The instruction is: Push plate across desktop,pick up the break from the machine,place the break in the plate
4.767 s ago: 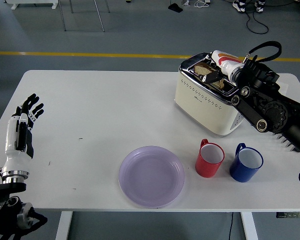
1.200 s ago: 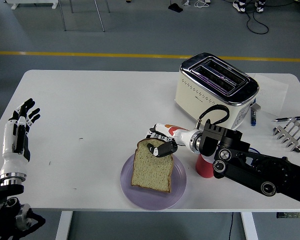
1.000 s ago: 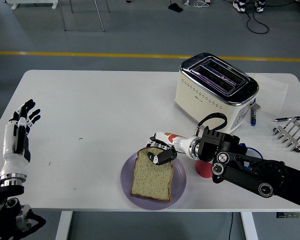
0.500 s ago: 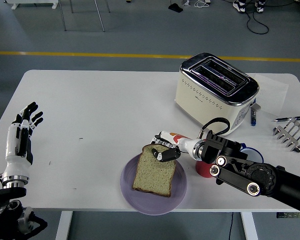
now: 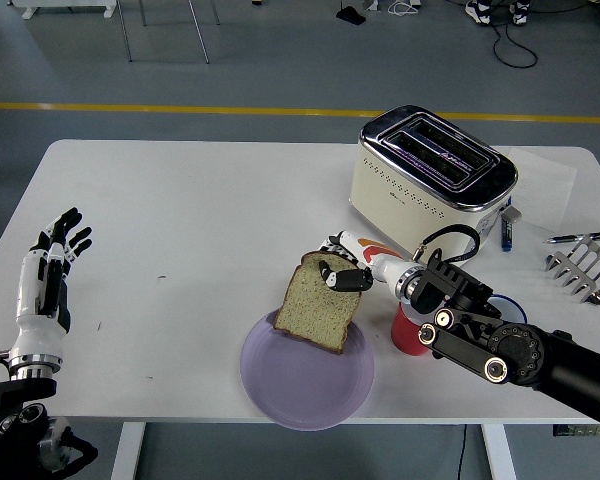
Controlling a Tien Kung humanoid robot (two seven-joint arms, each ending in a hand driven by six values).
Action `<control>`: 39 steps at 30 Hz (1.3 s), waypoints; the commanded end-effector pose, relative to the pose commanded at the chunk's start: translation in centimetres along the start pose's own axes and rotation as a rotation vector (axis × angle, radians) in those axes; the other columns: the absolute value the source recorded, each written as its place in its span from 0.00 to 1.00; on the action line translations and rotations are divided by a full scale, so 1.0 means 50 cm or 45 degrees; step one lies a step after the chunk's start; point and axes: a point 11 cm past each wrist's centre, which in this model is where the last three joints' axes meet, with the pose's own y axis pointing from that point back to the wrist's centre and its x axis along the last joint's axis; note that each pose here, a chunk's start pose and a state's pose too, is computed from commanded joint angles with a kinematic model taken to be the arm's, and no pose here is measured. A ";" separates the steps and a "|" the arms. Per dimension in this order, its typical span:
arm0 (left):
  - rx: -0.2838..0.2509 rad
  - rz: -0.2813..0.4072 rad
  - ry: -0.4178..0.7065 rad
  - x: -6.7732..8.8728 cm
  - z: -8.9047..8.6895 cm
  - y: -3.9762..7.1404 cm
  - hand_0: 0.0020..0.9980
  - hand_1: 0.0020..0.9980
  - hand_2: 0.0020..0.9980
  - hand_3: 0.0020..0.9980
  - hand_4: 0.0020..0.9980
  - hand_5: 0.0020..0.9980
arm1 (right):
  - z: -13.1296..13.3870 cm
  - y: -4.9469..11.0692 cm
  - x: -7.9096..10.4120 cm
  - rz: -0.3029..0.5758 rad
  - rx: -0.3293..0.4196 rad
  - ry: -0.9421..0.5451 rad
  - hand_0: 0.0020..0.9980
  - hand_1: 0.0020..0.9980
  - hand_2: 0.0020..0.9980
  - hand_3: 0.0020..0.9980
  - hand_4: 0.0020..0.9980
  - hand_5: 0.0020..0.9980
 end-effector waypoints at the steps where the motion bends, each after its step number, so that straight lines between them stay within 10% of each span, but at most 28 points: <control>1: 0.000 0.000 0.000 0.000 0.000 0.000 0.79 0.82 0.89 0.84 0.51 0.95 | 0.000 0.001 -0.001 -0.017 0.000 0.007 0.47 0.53 0.53 0.56 0.30 0.21; 36: 0.000 -0.010 -0.005 -0.002 -0.002 0.004 0.78 0.81 0.89 0.84 0.51 0.94 | -0.034 0.023 0.058 0.227 0.127 -0.043 0.38 0.45 0.47 0.51 0.32 0.21; 39: -0.004 -0.006 -0.005 0.000 0.000 0.002 0.78 0.81 0.89 0.84 0.51 0.94 | -0.045 0.026 0.070 0.226 0.132 -0.044 0.26 0.33 0.39 0.46 0.37 0.12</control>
